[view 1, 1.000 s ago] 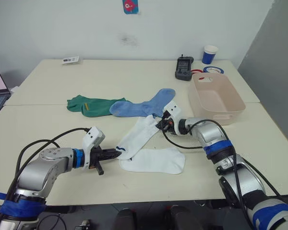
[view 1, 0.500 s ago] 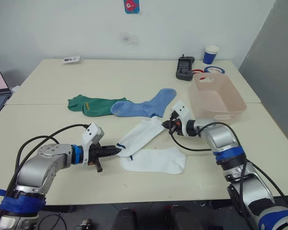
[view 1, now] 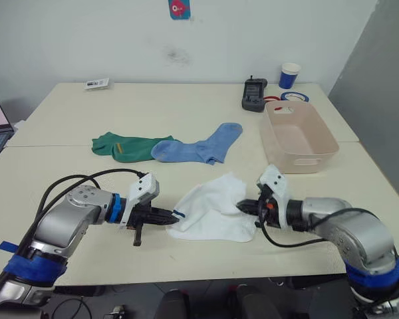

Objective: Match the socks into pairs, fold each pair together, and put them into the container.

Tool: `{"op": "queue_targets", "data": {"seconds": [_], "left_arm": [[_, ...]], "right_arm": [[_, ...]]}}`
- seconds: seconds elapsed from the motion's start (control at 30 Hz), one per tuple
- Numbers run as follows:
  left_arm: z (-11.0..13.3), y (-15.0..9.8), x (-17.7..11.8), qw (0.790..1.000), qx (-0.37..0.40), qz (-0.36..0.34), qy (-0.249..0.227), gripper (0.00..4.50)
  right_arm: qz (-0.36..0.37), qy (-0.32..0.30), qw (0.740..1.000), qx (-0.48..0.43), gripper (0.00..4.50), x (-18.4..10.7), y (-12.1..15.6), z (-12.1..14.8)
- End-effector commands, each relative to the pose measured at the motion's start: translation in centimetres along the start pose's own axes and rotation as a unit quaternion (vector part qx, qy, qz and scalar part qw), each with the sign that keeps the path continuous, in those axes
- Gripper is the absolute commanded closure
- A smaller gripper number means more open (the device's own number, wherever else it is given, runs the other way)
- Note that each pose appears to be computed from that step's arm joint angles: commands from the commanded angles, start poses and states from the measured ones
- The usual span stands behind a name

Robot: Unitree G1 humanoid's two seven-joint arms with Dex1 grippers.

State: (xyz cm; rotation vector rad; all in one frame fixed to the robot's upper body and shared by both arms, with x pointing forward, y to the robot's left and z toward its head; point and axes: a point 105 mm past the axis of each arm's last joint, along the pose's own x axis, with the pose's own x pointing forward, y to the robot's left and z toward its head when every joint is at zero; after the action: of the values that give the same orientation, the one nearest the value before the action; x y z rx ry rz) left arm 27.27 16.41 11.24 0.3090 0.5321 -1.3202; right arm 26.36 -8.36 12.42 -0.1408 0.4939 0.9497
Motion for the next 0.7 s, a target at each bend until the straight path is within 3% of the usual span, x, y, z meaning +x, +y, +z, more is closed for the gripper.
{"op": "queue_targets", "data": {"seconds": [0.03, 0.27, 0.43, 0.57, 0.7], "left_arm": [[0.5, 1.1, -0.7, 1.000, 0.023, 0.006, 0.016, 4.50], [2.0, 3.0, -1.8, 1.000, 0.027, 0.002, 0.006, 4.50], [2.3, 2.7, -1.6, 0.999, 0.031, -0.026, 0.010, 4.50], [1.4, 1.2, -0.6, 0.998, 0.021, -0.058, 0.019, 4.50], [-0.5, 1.2, 0.7, 0.998, 0.012, -0.042, 0.041, 4.50]], "right_arm": [[-0.028, -0.018, 0.999, 0.003, 4.45, -1.4, 0.1, 0.8], [-0.048, -0.034, 0.998, 0.002, 4.45, -3.2, -0.3, 2.2], [-0.042, -0.035, 0.999, -0.001, 4.45, -3.3, -0.2, 2.4], [-0.032, -0.012, 0.999, 0.001, 4.45, -3.5, 0.7, 0.8], [-0.033, 0.012, 0.999, 0.012, 4.45, -3.2, 1.4, -1.3]]}}
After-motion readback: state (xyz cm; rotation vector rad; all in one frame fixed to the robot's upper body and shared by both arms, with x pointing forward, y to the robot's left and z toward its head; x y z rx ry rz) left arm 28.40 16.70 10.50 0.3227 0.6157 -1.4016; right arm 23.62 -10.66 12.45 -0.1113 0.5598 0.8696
